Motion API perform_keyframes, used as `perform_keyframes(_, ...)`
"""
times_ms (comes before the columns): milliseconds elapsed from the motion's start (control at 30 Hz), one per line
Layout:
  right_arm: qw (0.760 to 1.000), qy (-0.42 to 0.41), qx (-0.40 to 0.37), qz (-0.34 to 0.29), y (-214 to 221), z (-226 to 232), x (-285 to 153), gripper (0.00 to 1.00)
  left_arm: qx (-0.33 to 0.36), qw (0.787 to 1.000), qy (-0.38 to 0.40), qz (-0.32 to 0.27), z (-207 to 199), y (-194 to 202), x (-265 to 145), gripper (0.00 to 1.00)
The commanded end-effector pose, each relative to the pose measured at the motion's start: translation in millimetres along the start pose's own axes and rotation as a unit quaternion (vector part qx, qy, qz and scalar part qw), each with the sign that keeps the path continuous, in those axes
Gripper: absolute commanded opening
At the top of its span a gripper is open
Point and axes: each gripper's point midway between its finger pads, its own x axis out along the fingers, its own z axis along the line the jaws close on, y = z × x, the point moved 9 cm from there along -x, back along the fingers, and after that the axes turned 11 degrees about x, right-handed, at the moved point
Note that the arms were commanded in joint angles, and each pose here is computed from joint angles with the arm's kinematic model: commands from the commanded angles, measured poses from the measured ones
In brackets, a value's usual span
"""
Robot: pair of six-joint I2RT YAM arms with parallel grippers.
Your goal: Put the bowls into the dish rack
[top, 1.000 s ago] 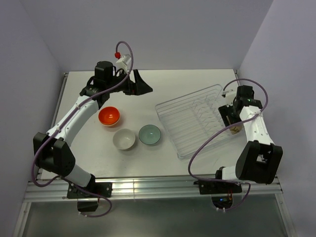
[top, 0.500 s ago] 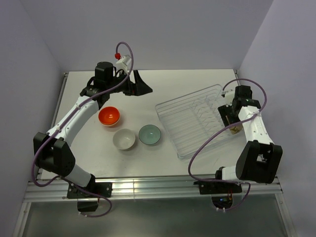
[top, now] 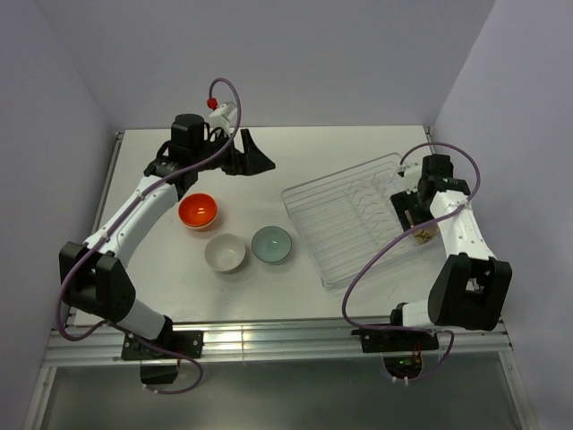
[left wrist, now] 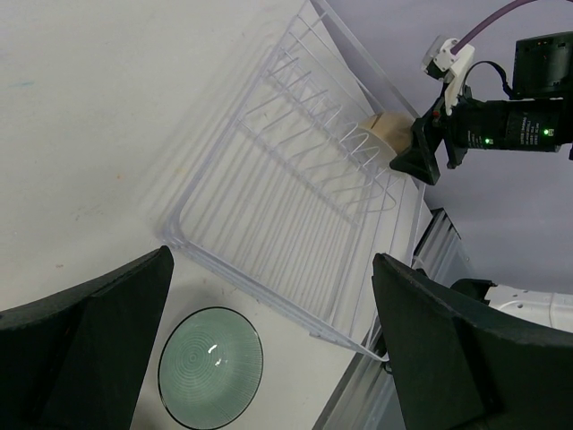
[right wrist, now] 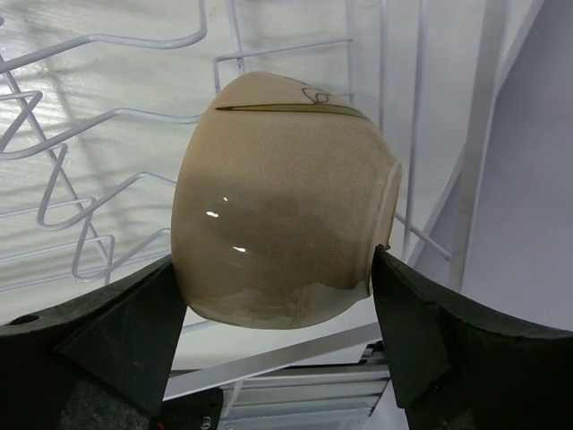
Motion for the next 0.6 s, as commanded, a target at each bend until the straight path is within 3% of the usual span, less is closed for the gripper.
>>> perform_keyframes(0,1.0,-0.004,-0.003,-0.009,-8.4,0.9,-7.1,0.87,0.027,0.999,0.003,-0.019,-6.8,-7.5,-11.4,0.99)
perform_keyframes(33,1.0,-0.005,-0.003,-0.009,-8.7,0.9,-7.8,0.88,0.027,0.999,0.003,-0.02,-7.2,-7.6,-12.0,1.0)
perform_keyframes(67,1.0,-0.006,-0.002,-0.008,-8.3,1.2,-8.3,1.0,0.027,0.999,0.002,-0.02,-6.9,-7.5,-12.6,0.99)
perform_keyframes(567,0.998,-0.042,-0.004,-0.045,-16.8,6.2,-41.2,1.0,0.022,1.0,0.0,-0.01,-6.3,3.6,-22.8,0.99)
